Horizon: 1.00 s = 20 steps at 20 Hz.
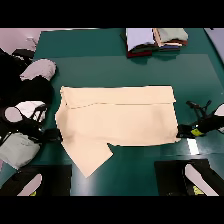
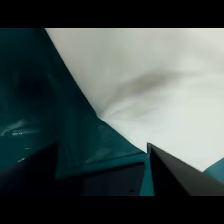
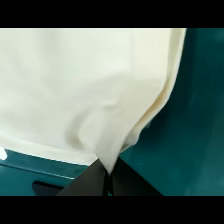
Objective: Fold the shirts.
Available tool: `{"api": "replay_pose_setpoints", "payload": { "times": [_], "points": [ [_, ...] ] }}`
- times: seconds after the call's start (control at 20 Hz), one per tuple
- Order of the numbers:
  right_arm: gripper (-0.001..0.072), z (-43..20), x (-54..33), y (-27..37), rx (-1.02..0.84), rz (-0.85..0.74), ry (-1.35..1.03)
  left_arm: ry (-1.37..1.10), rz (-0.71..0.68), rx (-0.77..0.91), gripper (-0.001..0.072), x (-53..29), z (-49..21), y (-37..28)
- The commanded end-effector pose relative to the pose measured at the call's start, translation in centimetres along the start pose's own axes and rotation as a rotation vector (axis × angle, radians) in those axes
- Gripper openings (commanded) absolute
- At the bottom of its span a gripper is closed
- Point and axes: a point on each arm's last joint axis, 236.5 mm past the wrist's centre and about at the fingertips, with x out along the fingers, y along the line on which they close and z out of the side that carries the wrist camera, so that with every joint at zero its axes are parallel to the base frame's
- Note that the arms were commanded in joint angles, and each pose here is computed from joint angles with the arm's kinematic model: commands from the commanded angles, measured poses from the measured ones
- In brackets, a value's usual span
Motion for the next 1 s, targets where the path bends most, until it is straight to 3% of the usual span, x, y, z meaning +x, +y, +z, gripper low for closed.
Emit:
{"api": "replay_pose_setpoints", "payload": {
  "times": [0.0, 0.4, 0.45, 0.5, 0.6, 0.75, 0.95],
  "points": [
    [0.0012, 1.3, -2.7, 0.8, -0.040, -0.018, -0.081, 0.077, -0.111, -0.065, 0.0651, 2.7, -2.5, -1.7],
    [0.0012, 1.8, -3.4, 0.8, -0.043, -0.021, -0.099, 0.042, -0.297, -0.134, 0.0649, 5.2, -2.7, -5.0],
    [0.0012, 1.8, -3.4, 0.8, -0.032, -0.021, -0.101, 0.033, -0.301, -0.137, 0.0616, 5.2, -2.5, -5.1],
    [0.0012, 1.8, -3.4, 0.8, -0.026, -0.021, -0.101, 0.016, -0.299, -0.140, 0.0513, 5.2, -2.1, -5.0],
    [0.0012, 1.8, -3.4, 0.8, -0.026, -0.020, -0.100, -0.014, -0.294, -0.145, 0.0455, 5.3, -1.3, -4.9],
    [0.0012, 1.8, -3.4, 0.8, -0.024, -0.020, -0.100, -0.007, -0.303, -0.099, 0.0027, 5.2, -1.6, -5.1],
    [0.0012, 1.8, -5.4, 1.4, -0.043, -0.022, -0.098, -0.031, -0.307, -0.005, 0.0022, 2.8, -1.7, -5.9]
  ]
}}
